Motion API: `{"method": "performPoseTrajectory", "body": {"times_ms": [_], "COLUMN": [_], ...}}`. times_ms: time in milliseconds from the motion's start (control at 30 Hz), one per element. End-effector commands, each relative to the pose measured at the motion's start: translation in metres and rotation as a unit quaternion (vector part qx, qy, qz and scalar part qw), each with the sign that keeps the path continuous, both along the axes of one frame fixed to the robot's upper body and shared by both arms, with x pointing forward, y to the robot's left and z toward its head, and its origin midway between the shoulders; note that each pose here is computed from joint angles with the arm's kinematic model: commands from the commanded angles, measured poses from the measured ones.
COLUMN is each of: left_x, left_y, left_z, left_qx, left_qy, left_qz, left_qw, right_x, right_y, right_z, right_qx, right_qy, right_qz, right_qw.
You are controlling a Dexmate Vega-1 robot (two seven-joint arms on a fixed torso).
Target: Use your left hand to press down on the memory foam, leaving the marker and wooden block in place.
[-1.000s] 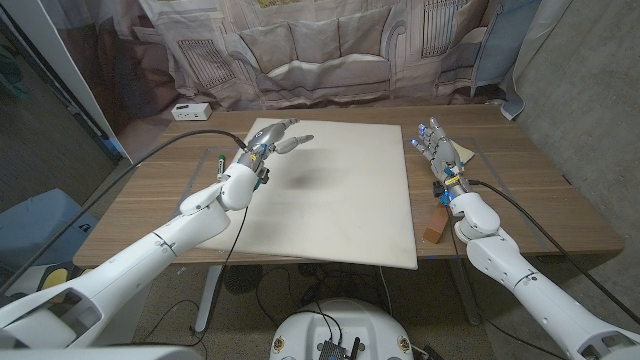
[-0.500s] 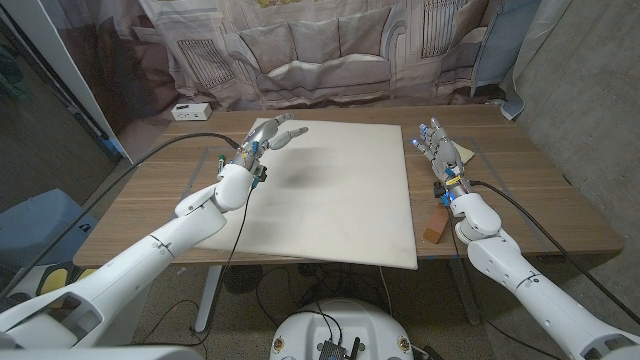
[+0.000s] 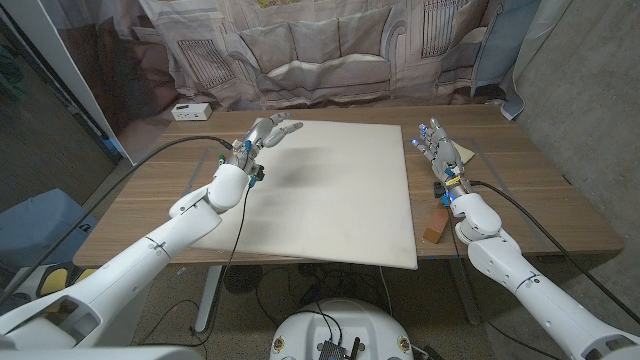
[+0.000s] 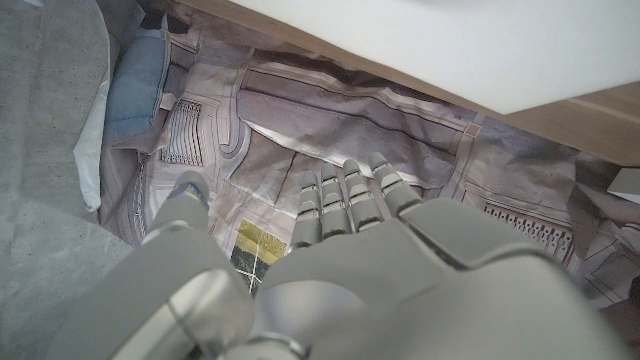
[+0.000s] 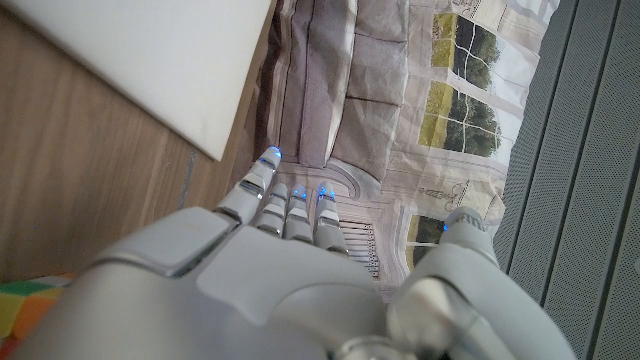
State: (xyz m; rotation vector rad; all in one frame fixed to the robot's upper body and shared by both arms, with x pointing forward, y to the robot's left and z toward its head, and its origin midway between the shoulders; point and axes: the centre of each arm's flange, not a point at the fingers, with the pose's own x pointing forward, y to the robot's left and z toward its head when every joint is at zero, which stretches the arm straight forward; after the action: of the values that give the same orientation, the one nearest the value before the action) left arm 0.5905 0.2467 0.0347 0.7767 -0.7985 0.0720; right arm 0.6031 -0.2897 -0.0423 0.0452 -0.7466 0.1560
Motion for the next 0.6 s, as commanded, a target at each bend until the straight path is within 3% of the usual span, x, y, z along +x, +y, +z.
{"method": "performPoseTrajectory", "body": {"times_ms": [33,400,600], "left_x": [0.0,0.008,0.012], "left_y": [0.008,0.009,0.006], "left_z": [0.001,-0.004,-0.008], "left_qx": [-0.058,-0.111,-0.154], "left_qy": [0.015,0.046,0.061], "left_qz": [-0.054,-0.098,-0.149], "left_qw": [0.997,0.988,0.975], "right_x": [0.001,0.005,0.008], "right_y": [0.003,-0.002,-0.008], "right_z": [0.008,0.011,0.011], "right_qx": [-0.014,-0.014,-0.025], "right_qy": [-0.006,-0.006,0.0], "right_qz": [0.006,0.01,0.016], "right_qw": [0.9999,0.9998,0.9996]}}
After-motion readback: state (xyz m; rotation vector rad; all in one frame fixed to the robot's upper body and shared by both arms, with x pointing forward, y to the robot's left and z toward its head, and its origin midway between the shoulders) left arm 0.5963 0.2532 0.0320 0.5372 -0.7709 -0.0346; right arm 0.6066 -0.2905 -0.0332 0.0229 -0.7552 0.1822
